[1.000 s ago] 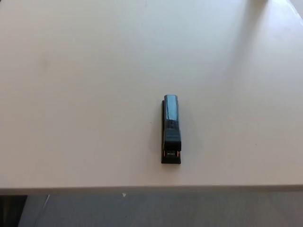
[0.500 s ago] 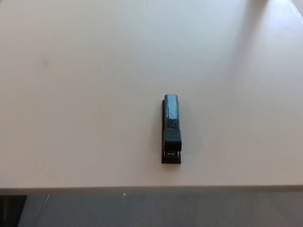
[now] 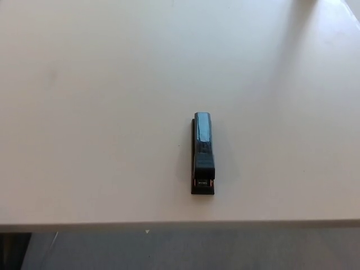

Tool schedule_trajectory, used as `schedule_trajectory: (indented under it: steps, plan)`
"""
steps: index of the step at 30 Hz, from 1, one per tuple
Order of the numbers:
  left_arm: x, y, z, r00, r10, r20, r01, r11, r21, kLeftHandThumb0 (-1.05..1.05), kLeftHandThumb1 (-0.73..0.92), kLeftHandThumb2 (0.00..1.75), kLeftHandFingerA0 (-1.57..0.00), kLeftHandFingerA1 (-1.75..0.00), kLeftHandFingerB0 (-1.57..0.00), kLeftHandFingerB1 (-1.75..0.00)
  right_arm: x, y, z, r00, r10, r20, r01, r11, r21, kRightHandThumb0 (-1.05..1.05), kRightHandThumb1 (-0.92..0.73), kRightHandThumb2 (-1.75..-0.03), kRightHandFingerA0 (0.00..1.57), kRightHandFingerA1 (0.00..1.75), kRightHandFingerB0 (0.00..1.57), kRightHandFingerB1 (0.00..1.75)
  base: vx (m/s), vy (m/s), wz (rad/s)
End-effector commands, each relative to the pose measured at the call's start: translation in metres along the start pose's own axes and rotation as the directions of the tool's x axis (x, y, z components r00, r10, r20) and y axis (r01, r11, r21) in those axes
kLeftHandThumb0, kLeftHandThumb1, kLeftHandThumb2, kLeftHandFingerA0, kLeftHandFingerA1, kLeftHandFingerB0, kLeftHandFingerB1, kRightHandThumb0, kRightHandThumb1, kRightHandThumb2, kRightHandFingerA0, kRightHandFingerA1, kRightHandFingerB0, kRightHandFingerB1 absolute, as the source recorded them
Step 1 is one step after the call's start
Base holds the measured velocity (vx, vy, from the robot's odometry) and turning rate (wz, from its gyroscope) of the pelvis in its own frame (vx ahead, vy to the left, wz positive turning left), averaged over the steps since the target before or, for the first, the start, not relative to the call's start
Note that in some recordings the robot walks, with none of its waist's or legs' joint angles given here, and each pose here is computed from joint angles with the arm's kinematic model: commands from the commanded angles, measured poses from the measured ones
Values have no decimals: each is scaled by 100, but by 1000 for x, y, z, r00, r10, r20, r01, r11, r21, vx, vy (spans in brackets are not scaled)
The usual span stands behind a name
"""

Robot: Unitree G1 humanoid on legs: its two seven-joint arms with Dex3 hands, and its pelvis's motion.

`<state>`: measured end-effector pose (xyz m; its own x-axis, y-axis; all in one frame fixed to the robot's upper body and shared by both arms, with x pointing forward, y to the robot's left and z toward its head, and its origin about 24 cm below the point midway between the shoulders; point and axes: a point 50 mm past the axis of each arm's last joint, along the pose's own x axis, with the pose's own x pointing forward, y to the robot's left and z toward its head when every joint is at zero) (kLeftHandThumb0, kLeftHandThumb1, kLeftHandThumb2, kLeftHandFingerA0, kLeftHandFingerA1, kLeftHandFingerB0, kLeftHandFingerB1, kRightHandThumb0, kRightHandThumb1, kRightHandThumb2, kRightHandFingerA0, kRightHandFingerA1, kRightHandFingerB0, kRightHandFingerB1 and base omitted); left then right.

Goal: The robot uses its right hand to press on the stapler that is in the middle of the desk

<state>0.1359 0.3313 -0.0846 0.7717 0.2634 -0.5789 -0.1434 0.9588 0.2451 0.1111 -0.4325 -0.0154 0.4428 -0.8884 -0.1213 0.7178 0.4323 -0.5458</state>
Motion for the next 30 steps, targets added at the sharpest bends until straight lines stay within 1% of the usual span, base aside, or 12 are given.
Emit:
schedule_trajectory:
  steps: [1, 2, 7, 8, 12, 18, 20, 25, 26, 28, 29, 30]
  plan:
    - [-1, 20, 10, 998, 29, 49, -30, 999, 18, -68, 92, 75, -6, -35, -8, -33, 27, -71, 51, 897, -438, 62, 400, 863, 309, 4, -77, -63, 101, 94, 79, 61, 0, 0, 0]
    - [-1, 20, 9, 998, 30, 46, -31, 999, 13, -73, 77, 104, -6, -43, -3, -37, 27, -74, 53, 891, -449, 69, 409, 859, 308, -1, -77, -64, 108, 86, 80, 61, 0, 0, 0]
    - [-1, 21, 9, 999, 29, 36, -29, 999, 22, -68, 92, 77, -7, -36, -9, -34, 28, -98, 87, 792, -580, 191, 478, 783, 398, -5, -76, -62, 108, 70, 74, 61, 0, 0, 0]
    - [0, 21, 9, 999, 30, 34, -31, 999, 20, -72, 78, 103, -7, -43, -5, -38, 28, -104, 107, 747, -620, 239, 494, 759, 425, -4, -76, -62, 114, 70, 77, 64, 0, 0, 0]
    - [0, 21, 8, 999, 18, 35, -18, 1000, -9, -71, 76, 111, -1, -41, -4, -38, 19, -108, 156, 678, -647, 350, 449, 741, 500, -7, -79, -63, 115, 72, 76, 68, 0, 0, 0]
    - [0, 20, 7, 999, 22, 29, -23, 1000, 7, -69, 76, 111, -1, -43, -4, -40, -26, -89, 251, 604, -481, 635, 160, 854, 494, -15, -76, -68, 125, 72, 73, 86, 0, 0, 0]
    - [0, 21, 6, 999, 28, 17, -28, 999, 19, -66, 92, 75, -6, -35, -7, -33, -46, -76, 285, 523, -390, 758, 19, 894, 447, 3, -80, -63, 127, 68, 73, 97, 0, 0, 0]
    - [0, 22, 7, 1000, 22, 12, -23, 999, 29, -66, 92, 77, -6, -37, -6, -32, -81, -54, 336, 406, -379, 832, -86, 890, 447, -6, -81, -66, 130, 88, 75, 107, 0, 0, 0]
    - [-1, 23, 5, 1000, 26, 8, -26, 999, 37, -71, 72, 111, 0, -45, -9, -42, -90, -47, 346, 390, -360, 848, -157, 881, 447, -10, -80, -68, 128, 89, 76, 104, 0, 0, 0]
    - [-1, 23, 4, 1000, 25, 10, -26, 999, 20, -72, 71, 109, 0, -45, -8, -42, -103, -36, 360, 387, -326, 863, -263, 858, 442, -9, -82, -69, 124, 92, 77, 100, 0, 0, 0]
    - [-1, 23, 4, 1000, 27, 7, -27, 1000, 15, -69, 92, 76, -8, -41, -7, -33, -107, -32, 365, 374, -322, 870, -279, 855, 437, -7, -80, -72, 123, 97, 78, 99, 0, 0, 0]
    - [-2, 23, 2, 1000, 28, 1, -28, 999, 16, -73, 71, 109, 0, -45, -8, -42, -116, -22, 374, 365, -304, 880, -339, 837, 430, -8, -79, -75, 121, 102, 79, 97, 0, 0, 0]
